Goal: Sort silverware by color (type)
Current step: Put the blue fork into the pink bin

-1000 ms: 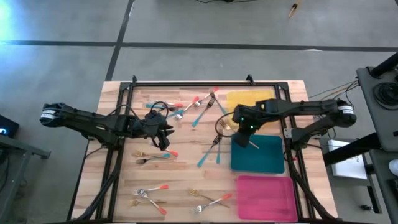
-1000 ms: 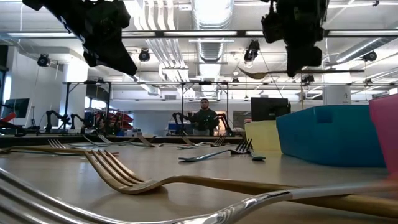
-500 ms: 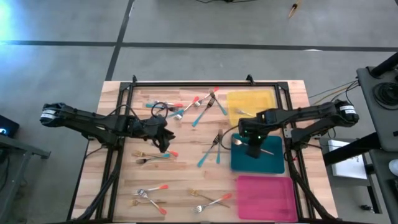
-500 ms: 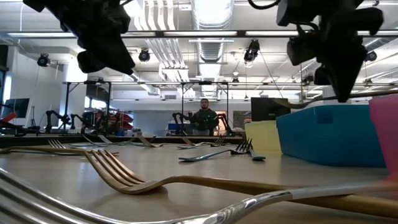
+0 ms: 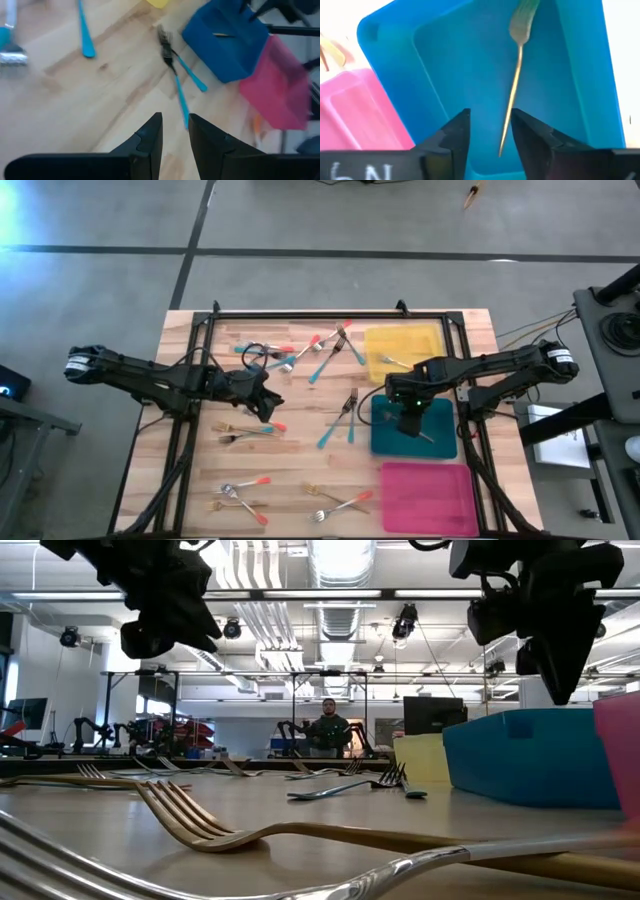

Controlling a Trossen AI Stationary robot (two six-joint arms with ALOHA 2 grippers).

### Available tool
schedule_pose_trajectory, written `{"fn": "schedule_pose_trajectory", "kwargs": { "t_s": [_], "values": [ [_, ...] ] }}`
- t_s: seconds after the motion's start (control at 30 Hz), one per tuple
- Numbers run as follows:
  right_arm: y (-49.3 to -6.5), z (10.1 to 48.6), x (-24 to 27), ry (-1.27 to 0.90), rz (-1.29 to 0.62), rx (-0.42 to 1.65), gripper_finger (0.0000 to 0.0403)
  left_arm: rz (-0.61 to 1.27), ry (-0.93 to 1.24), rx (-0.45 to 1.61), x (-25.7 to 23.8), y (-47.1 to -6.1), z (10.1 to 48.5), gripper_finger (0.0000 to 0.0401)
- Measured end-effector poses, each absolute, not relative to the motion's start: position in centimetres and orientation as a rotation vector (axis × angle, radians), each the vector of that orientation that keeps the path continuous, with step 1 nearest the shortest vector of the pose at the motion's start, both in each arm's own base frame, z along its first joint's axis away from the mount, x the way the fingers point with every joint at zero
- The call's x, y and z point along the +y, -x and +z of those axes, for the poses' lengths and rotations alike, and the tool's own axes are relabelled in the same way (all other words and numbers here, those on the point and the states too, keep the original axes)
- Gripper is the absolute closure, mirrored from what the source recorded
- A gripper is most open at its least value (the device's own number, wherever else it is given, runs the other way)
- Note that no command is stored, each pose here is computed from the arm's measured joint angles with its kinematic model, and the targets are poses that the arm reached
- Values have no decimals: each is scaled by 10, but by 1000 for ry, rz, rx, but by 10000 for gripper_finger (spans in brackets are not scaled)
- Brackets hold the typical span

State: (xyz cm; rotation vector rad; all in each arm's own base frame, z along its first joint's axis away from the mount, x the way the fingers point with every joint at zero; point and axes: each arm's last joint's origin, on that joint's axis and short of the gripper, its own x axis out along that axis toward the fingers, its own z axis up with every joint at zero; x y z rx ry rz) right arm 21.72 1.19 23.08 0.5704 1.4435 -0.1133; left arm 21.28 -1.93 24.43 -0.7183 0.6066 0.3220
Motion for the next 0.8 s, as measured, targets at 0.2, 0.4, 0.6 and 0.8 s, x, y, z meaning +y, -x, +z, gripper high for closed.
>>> {"fn": "schedule_pose_trajectory", "kwargs": {
  "t_s": [0.2,0.4,0.6,0.8],
  "values": [
    [-224,245,12,-608,-131,1394,252,372,719,579,-18,-214,244,323],
    [-247,271,10,-450,-126,1285,267,406,723,600,-17,-219,237,323],
    [-286,272,8,-55,37,1217,273,278,704,681,-22,-220,234,324],
    [-332,252,9,266,263,1210,272,245,700,656,-23,-215,241,324]
  ]
}}
